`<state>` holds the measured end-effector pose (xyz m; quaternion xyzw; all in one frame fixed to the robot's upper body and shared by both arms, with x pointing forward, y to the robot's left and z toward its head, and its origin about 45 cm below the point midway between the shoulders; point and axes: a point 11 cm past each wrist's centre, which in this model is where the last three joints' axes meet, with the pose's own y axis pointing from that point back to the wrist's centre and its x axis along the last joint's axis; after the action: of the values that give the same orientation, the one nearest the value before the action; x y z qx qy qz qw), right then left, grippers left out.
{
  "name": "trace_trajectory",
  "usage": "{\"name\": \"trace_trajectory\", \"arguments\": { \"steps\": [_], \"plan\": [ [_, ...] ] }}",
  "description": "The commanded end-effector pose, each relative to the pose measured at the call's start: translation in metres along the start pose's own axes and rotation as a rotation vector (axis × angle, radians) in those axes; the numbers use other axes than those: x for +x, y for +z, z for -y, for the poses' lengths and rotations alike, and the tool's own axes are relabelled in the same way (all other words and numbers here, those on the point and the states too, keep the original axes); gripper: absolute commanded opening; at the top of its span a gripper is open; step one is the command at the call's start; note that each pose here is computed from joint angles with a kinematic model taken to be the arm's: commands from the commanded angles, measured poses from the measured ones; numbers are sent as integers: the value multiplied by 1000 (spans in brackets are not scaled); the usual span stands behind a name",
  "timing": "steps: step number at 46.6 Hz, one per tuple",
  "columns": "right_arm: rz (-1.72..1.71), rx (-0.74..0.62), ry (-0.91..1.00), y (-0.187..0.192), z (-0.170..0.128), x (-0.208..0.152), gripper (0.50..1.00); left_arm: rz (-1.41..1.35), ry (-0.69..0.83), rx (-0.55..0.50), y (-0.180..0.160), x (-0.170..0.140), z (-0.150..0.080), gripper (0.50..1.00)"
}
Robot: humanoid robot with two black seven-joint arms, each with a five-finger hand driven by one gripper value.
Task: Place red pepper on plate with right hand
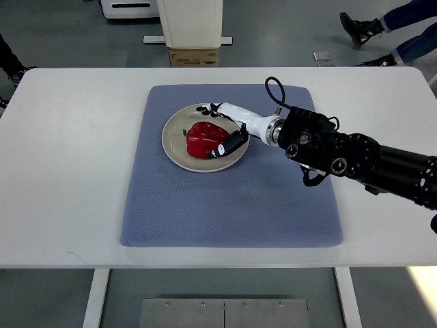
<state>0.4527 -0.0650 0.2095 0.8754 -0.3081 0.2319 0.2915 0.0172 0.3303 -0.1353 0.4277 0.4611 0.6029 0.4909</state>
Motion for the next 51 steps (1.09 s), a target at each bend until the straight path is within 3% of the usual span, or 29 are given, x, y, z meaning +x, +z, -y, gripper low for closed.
{"name": "trace_trajectory", "arguments": {
  "steps": [1,21,40,51],
  "plan": [
    [-1,1,1,-1,0,1,995,0,0,0,0,0,0,1000],
    [139,73,104,-24,2,30,998,0,0,0,0,0,0,1000],
    [543,-2,426,46,-34,108,998,0,0,0,0,0,0,1000],
    [731,-7,544,77,-49,119,998,0,0,0,0,0,0,1000]
  ]
}}
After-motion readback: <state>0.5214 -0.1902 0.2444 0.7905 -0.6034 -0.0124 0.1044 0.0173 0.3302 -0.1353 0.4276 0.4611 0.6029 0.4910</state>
